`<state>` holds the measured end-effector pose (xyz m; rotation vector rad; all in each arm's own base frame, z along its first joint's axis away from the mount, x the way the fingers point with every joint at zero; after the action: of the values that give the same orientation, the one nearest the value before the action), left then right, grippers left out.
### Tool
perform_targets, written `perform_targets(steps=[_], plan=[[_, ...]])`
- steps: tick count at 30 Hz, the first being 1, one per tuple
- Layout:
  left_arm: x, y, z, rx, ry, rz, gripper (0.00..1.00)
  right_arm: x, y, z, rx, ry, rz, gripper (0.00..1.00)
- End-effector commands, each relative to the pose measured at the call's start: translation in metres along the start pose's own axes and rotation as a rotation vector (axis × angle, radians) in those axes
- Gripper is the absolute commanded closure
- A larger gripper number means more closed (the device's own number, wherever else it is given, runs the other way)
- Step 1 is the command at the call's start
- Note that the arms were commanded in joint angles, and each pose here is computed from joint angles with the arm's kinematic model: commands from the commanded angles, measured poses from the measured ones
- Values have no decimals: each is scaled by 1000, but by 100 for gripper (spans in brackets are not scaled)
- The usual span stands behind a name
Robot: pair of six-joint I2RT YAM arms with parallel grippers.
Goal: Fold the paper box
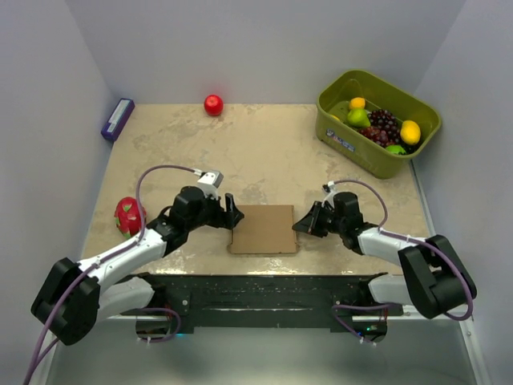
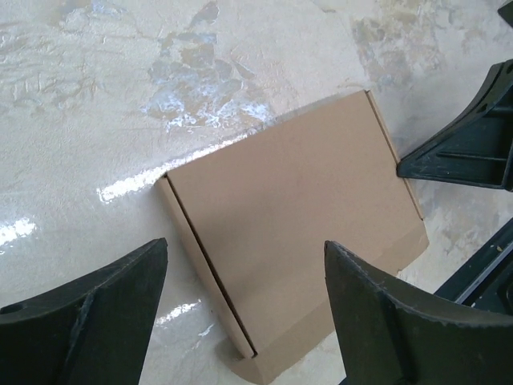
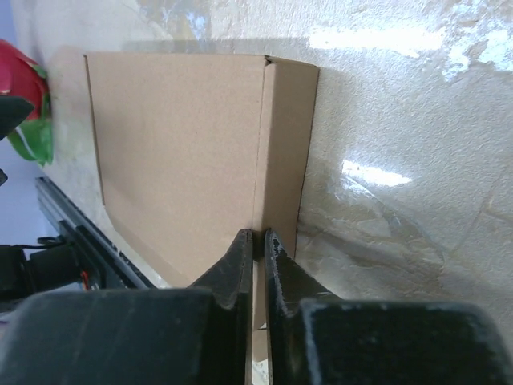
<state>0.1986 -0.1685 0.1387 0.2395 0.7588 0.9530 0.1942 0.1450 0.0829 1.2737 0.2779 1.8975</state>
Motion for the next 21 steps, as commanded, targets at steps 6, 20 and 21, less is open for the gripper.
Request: perform_targets(steps=[6, 20, 21], plan=[[4, 3, 2, -39, 68, -53, 15, -31, 3, -22, 63, -75, -52, 100], [0, -4, -13, -24, 205, -214, 14, -38, 7, -22, 46, -108, -62, 100], [-1, -5, -14, -20, 215, -221, 14, -38, 7, -22, 46, -107, -63, 100]])
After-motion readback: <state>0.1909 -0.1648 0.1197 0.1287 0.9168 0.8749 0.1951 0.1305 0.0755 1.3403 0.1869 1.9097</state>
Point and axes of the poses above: each gripper's point midway between its finger pads, its own y axis back along the fingers, its own x axis along the line the jaws close on, z = x × y, the point moved 8 cm from there along y, back along the fingers, and after that the axes turned 5 degrees about y, right-handed, at the moved point
